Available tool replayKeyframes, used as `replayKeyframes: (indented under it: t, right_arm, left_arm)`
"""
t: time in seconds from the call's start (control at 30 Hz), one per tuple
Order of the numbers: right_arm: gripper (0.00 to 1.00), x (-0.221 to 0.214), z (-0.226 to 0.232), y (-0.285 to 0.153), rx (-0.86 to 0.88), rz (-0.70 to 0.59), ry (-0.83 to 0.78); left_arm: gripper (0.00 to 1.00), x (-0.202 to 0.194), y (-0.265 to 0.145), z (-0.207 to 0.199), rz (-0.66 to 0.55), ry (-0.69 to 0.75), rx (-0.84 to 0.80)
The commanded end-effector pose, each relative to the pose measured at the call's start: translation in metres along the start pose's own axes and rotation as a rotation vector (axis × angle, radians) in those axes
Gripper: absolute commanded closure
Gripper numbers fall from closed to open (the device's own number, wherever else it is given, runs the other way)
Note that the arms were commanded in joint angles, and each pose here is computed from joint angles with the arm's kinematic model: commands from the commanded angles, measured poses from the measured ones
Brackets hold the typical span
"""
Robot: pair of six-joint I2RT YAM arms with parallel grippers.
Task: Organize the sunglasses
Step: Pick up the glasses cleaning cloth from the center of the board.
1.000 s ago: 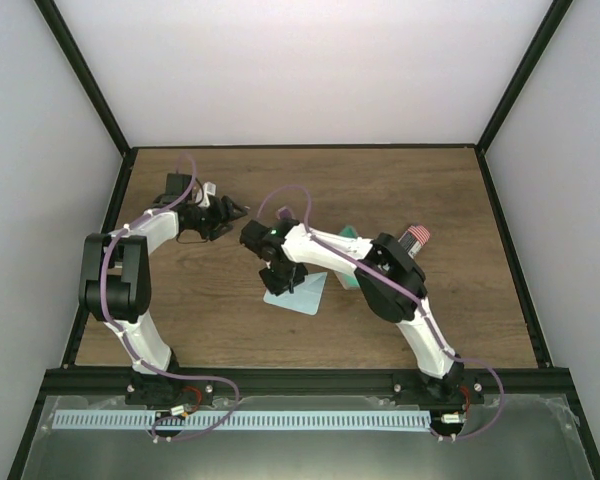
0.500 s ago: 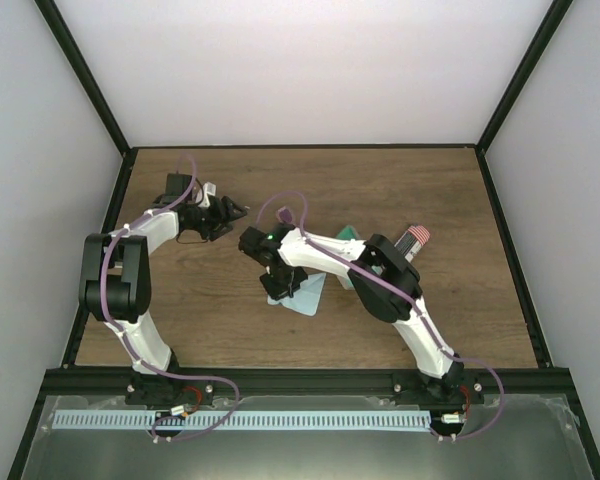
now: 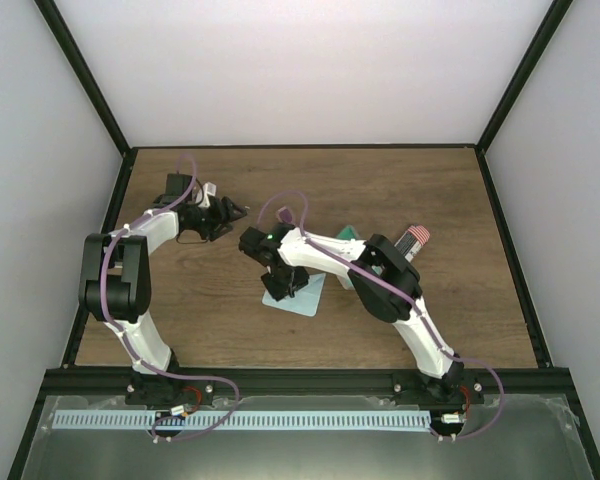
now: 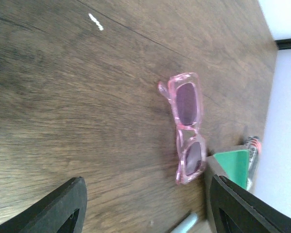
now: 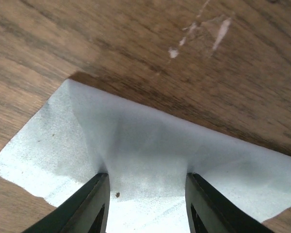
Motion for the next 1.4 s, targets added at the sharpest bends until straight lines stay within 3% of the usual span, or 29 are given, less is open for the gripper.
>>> replayKeyframes:
  t: [0.0, 0.07, 0.2, 0.4, 0.77, 1.07, 1.17, 1.37]
  right_arm:
    - [0.55, 0.0, -0.003, -0.032, -0.035, -0.087, 0.057]
    - [0.56, -0.008, -0.009, -0.039, -0.051, -0.108, 0.098]
    - [0.56, -0.03, -0.014, -0.053, 0.004, -0.187, 0.183]
    - [0.57, -0.073, -0.026, -0.032, 0.019, -0.126, 0.228]
    - [0.6, -0.082, -0.023, 0.0, 0.082, -0.108, 0.202]
    - [0.68, -0.075, -0.019, 0.014, 0.082, -0.086, 0.193]
    - [0.73, -0.075, -0.02, 0.016, 0.072, -0.071, 0.19]
    - [0.93, -0.078, -0.021, 0.012, 0.062, -0.063, 0.18]
  left_arm:
    - [0.29, -0.003, -0.007, -0.004, -0.029, 0.117, 0.101]
    - [0.29, -0.006, -0.015, -0.015, -0.082, 0.227, 0.225]
    - [0.34, -0.03, -0.018, -0.039, -0.084, 0.42, 0.297]
    - [0.41, -0.081, 0.002, -0.037, 0.103, 0.545, 0.379]
    - [0.4, -0.101, -0.004, -0.03, 0.185, 0.559, 0.432]
    - [0.3, -0.114, -0.006, -0.024, 0.232, 0.553, 0.47]
    - [0.29, -0.115, -0.006, -0.022, 0.243, 0.542, 0.474]
    - [0.25, -0.123, -0.005, -0.019, 0.289, 0.528, 0.481]
Point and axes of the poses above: each gripper's point midway between its finger pads, its own y axis out along the fingers, its own z axis along the line the jaws close on, x = y × z, the point moved 9 cm from there along -y, back along the fingers, and after that the axes turned 8 degrees about -y, right-handed, at the moved point
